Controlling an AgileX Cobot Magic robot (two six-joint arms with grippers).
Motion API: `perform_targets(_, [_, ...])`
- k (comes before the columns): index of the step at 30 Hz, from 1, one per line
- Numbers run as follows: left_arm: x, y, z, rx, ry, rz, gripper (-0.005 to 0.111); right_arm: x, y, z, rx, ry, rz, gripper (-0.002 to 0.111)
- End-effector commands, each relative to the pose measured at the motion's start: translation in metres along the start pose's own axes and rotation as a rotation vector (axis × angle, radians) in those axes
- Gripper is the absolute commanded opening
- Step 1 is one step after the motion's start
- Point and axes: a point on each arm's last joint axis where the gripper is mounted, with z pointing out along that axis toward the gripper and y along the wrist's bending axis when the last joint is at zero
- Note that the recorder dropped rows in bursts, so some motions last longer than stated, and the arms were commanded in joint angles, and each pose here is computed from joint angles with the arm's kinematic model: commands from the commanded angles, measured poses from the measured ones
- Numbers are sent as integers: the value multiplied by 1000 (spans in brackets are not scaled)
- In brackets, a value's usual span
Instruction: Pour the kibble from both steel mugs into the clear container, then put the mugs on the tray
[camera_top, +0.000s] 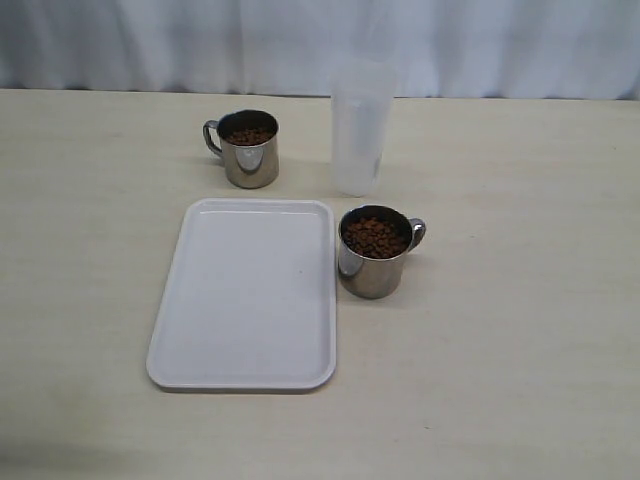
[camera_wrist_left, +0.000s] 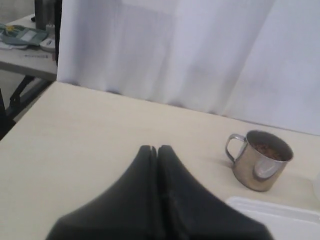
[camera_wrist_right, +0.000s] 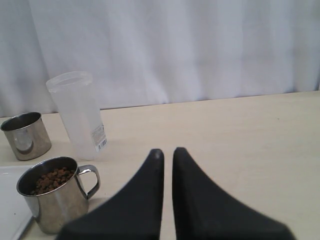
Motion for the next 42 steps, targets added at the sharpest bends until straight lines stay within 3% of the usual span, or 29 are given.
perform_targets(1, [-11,-15,-1,126,-115,44,0,1,0,0,-4,4,2,5])
perform_targets(3, [-15,-28,-4,242,-180,103,0,1,0,0,-4,4,2,5])
perform_targets(6, [-28,-41,-5,345,-253,65,0,1,0,0,-4,4,2,5])
perform_targets(9, [-38,-46,7,330,-188,87,0,1,0,0,-4,4,2,5])
perform_targets(13, [-39,-52,34,318,-53,231,0,1,0,0,-4,4,2,5])
perform_targets(15, [-36,-54,41,329,-34,220,0,1,0,0,-4,4,2,5])
perform_targets(23, [-21,-61,60,395,-1,272,0,1,0,0,-4,4,2,5])
perform_targets(36, [-21,-64,61,427,-23,283,0,1,0,0,-4,4,2,5])
perform_targets(42, [7,-69,89,496,42,267,0,1,0,0,-4,4,2,5])
